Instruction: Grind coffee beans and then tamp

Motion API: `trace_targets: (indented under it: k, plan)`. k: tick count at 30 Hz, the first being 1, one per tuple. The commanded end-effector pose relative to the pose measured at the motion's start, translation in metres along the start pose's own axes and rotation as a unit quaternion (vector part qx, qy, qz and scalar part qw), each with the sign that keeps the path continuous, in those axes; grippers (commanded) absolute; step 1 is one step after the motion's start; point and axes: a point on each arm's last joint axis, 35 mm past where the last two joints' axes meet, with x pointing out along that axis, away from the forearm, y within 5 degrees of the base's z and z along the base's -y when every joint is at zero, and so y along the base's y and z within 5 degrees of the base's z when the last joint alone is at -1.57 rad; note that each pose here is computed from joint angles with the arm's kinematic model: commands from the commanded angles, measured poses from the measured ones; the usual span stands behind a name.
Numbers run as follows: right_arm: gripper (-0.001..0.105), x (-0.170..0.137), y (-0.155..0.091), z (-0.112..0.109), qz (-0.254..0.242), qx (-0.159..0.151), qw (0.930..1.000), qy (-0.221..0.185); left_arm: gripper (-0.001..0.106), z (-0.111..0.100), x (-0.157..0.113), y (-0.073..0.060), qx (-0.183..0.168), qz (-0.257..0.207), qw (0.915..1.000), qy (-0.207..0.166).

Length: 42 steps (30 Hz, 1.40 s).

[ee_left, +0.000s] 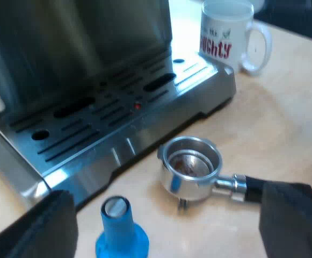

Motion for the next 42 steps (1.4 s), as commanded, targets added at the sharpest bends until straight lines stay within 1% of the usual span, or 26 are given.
trace_targets:
  k: [1,5,7,11,15,19,23,33,34,35,36,39,42]
  plan:
    - [0.067,0.007,0.005,-0.012,-0.004,0.006,0.9999,-0.013,0.073,-0.002,0.006,0.002,0.003,0.002,1.0000,-0.009]
    - [0.067,0.013,0.009,-0.023,-0.003,0.019,0.9993,-0.031,0.073,-0.003,0.014,0.005,0.002,0.005,1.0000,-0.007]
    - [0.067,0.015,0.010,-0.028,-0.003,0.022,0.9992,-0.035,0.073,-0.005,0.019,0.007,0.000,0.007,1.0000,0.001]
    - [0.067,0.019,0.012,-0.038,-0.008,0.022,0.9991,-0.035,0.073,-0.010,0.032,0.012,-0.006,0.009,0.9998,0.018]
    - [0.067,0.020,0.012,-0.043,-0.019,0.023,0.9989,-0.036,0.073,-0.014,0.044,0.016,-0.011,0.012,0.9993,0.035]
    - [0.067,0.021,0.012,-0.049,-0.025,0.019,0.9990,-0.030,0.073,-0.024,0.057,0.021,-0.016,0.013,0.9985,0.051]
    - [0.067,0.021,0.012,-0.049,-0.025,0.019,0.9991,-0.030,0.073,-0.032,0.067,0.025,-0.013,0.012,0.9989,0.043]
    - [0.067,0.021,0.012,-0.049,-0.025,0.019,0.9991,-0.030,0.073,-0.034,0.074,0.028,-0.014,0.013,0.9987,0.047]
    - [0.067,0.021,0.012,-0.049,-0.025,0.019,0.9991,-0.030,0.073,-0.036,0.081,0.030,-0.017,0.016,0.9982,0.055]
    - [0.067,0.021,0.012,-0.049,-0.025,0.019,0.9991,-0.030,0.073,-0.041,0.094,0.035,-0.021,0.019,0.9973,0.068]
    - [0.067,0.021,0.012,-0.048,-0.025,0.020,0.9990,-0.032,0.073,-0.044,0.099,0.037,-0.022,0.019,0.9969,0.074]
    - [0.067,0.021,0.012,-0.047,-0.025,0.023,0.9988,-0.036,0.073,-0.049,0.110,0.041,-0.025,0.020,0.9960,0.083]
    - [0.067,0.021,0.012,-0.047,-0.025,0.023,0.9988,-0.036,0.073,-0.053,0.117,0.044,-0.025,0.027,0.9957,0.085]
